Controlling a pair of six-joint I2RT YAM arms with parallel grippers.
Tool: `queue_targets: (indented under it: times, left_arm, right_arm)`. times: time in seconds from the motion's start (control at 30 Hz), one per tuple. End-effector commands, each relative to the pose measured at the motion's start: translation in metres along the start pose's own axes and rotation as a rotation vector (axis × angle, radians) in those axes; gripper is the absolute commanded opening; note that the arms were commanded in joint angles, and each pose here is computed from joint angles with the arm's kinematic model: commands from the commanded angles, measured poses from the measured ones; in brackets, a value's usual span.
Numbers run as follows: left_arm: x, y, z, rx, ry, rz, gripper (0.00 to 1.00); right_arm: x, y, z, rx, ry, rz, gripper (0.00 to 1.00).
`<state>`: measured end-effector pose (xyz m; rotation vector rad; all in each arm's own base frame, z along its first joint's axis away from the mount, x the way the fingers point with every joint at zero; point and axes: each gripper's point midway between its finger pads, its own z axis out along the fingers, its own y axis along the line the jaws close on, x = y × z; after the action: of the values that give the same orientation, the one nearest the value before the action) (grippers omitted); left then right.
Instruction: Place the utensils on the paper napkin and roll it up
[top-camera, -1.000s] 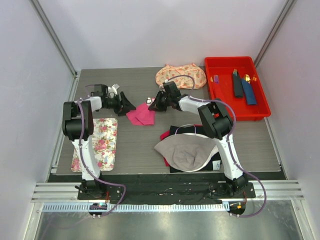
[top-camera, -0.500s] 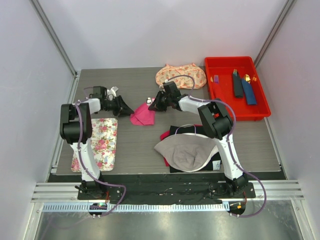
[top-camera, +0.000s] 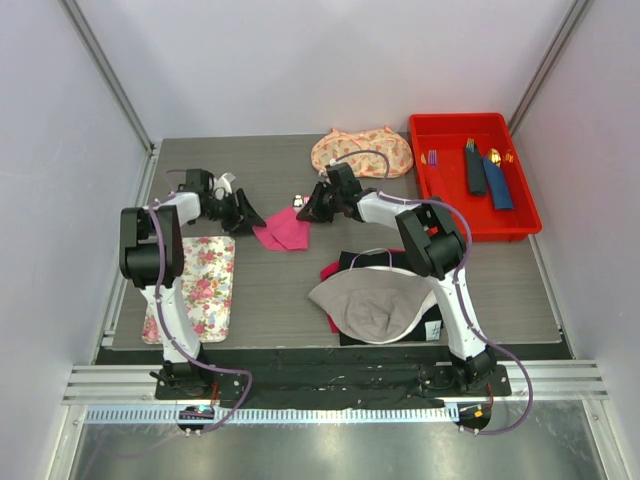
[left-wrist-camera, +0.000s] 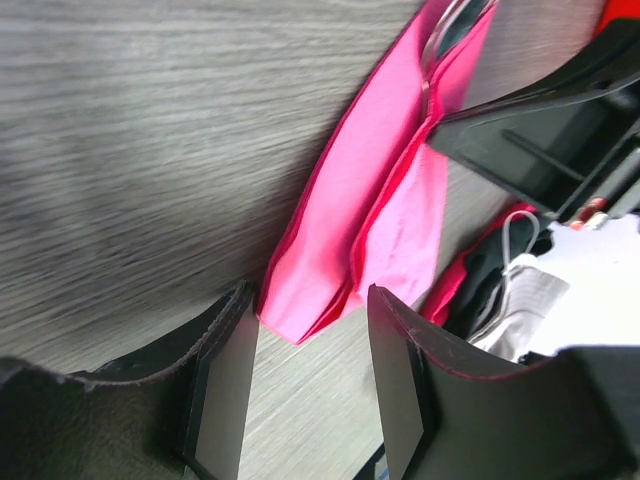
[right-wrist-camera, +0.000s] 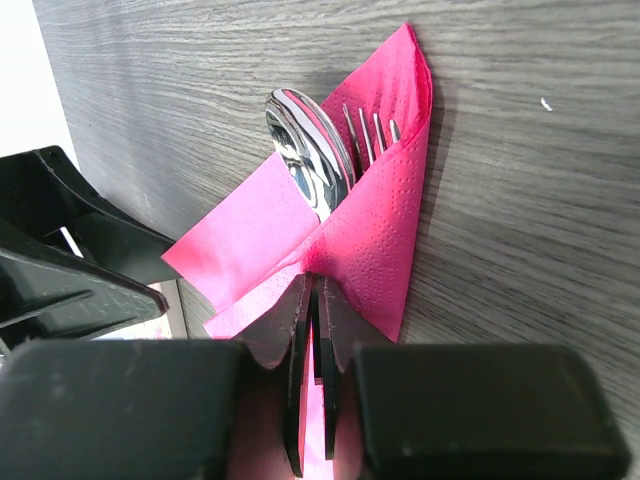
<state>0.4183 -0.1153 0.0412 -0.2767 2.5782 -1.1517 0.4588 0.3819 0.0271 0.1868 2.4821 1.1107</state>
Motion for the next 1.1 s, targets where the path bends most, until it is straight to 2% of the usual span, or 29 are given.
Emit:
queue_targets:
  times: [0.0, 0.1, 0.27, 0.43, 0.73, 1.07]
  left_arm:
    - [0.010, 0.007, 0.008, -0.034, 0.048, 0.040, 0.50]
    - [0.018, 0.009, 0.017, -0.032, 0.075, 0.037, 0.48]
    - [0.010, 0.007, 0.026, 0.013, 0.039, 0.028, 0.47]
    - [-0.007, 0.002, 0.034, 0.047, 0.001, 0.000, 0.50]
    - [-0.025, 0.009, 0.036, 0.005, -0.049, 0.062, 0.57]
    - [-0.002, -0.012, 0.062, 0.122, 0.090, 0.074, 0.57]
  right_arm:
    - [0.017, -0.048, 0.006, 0.154, 0.028, 0.009, 0.12]
    - [0.017, -0.049, 0.007, 0.155, 0.026, 0.009, 0.12]
    - [0.015, -0.048, 0.007, 0.155, 0.022, 0.011, 0.12]
    - [0.017, -0.048, 0.008, 0.153, 0.026, 0.014, 0.12]
    - [0.019, -0.049, 0.008, 0.154, 0.031, 0.016, 0.12]
    - [0.018, -0.050, 0.008, 0.161, 0.026, 0.017, 0.13]
